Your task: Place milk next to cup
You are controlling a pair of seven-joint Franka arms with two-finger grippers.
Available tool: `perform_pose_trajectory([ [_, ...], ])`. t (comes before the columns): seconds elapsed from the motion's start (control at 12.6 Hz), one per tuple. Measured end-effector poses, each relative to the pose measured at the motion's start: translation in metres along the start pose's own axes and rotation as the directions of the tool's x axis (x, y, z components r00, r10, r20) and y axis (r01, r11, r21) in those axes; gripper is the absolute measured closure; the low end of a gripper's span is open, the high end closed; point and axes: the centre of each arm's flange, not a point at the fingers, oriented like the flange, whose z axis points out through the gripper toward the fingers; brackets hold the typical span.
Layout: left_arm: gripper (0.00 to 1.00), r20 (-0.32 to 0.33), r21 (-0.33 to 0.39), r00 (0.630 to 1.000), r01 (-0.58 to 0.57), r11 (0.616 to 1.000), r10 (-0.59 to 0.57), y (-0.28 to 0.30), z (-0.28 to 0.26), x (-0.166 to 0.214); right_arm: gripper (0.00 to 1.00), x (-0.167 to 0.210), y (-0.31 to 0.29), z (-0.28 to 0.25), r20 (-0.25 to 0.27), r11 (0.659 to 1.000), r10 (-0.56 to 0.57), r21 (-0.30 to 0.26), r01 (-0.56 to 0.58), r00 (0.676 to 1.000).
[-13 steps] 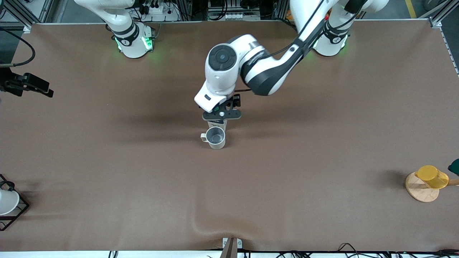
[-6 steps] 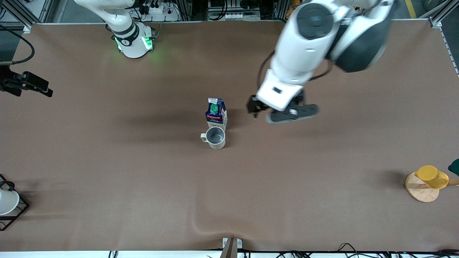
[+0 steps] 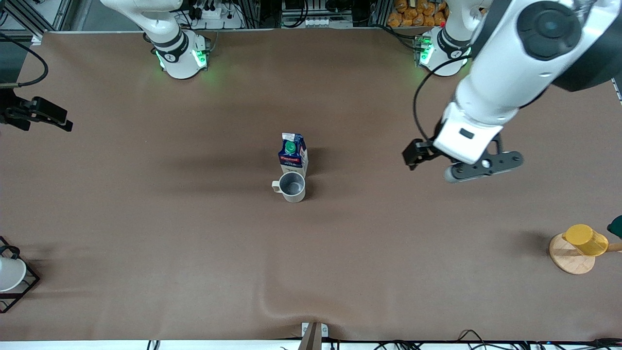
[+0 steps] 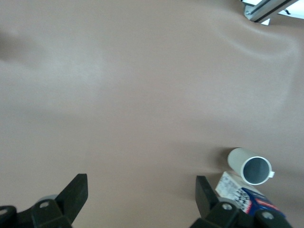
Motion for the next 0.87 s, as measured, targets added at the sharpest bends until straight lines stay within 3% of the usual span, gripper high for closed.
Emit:
perform_pose_trajectory([
  [0.47, 0.0, -0.01, 0.045, 0.992, -0.127, 0.991, 0.127, -0.105, -0.026, 0.02, 0.0, 0.0, -0.005, 0.0, 0.0, 1.0, -0.009, 0.002, 0.009, 1.0],
  [0.87, 0.0, 0.006, 0.055, 0.99, -0.139, 0.989, 0.139, -0.116, -0.02, 0.022, 0.0, 0.0, -0.01, 0.001, 0.002, 1.0, -0.02, 0.002, 0.02, 1.0],
])
